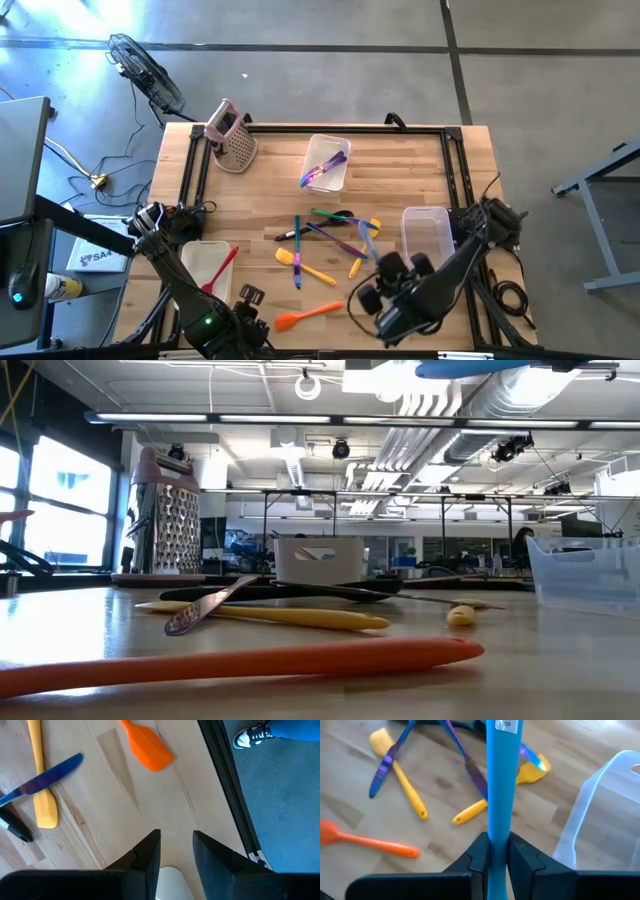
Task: Pick & Place Kitchen Items
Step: Put the blue serving spoon into the transparent bin
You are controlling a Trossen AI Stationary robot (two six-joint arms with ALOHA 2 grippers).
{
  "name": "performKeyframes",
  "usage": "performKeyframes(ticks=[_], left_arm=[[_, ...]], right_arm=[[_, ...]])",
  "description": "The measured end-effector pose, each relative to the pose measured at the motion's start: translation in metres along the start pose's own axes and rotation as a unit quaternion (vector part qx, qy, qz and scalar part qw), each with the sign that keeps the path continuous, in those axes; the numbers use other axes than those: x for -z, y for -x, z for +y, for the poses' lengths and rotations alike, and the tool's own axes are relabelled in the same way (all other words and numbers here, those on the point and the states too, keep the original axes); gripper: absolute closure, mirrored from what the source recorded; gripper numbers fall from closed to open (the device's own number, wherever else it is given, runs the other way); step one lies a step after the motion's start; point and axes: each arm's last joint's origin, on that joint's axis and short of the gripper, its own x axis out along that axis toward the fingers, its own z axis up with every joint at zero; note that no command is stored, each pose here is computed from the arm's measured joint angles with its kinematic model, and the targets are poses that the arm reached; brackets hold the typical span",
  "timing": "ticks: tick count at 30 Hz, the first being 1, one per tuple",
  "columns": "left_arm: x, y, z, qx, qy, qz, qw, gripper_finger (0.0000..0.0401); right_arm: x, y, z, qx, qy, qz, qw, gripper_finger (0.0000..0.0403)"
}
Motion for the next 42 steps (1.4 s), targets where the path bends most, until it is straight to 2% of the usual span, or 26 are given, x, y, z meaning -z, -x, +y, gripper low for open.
performKeyframes(ticks=[8,14,18,22,26,30,37,42], left_arm=[[0.001,0.0,0.0,-0.001,-0.006,0.003,1.0,0.0292],[0.0,0.0,0.001,-0.003,-0.062,0.002,0.998,0.0292],[-0.001,0.0,0.003,-0.035,-0.104,-0.011,0.994,0.0292],[-0.005,-0.001,0.012,-0.06,-0.103,-0.018,0.993,0.0292],[-0.01,-0.003,0.024,-0.046,-0.075,-0.009,0.996,0.0292],[-0.013,-0.005,0.032,-0.024,-0.045,0.002,0.999,0.0292],[-0.014,-0.005,0.031,-0.009,-0.033,0.001,0.999,0.0292],[-0.018,-0.005,0.029,0.005,0.012,-0.016,1.0,0.0292]], right_arm=[[-0.017,-0.015,-0.067,0.051,-0.048,0.015,0.997,0.0364],[-0.03,-0.027,-0.116,0.073,-0.096,0.019,0.993,0.0364],[-0.039,-0.043,-0.142,0.099,-0.111,0.014,0.989,0.0364],[-0.039,-0.065,-0.163,0.146,-0.116,0.012,0.982,0.0362],[-0.033,-0.084,-0.173,0.188,-0.114,0.021,0.975,0.0361],[-0.026,-0.096,-0.174,0.181,-0.115,0.023,0.977,0.036],[-0.019,-0.105,-0.175,0.17,-0.12,0.033,0.978,0.0359],[-0.015,-0.111,-0.177,0.175,-0.122,0.042,0.976,0.0359]])
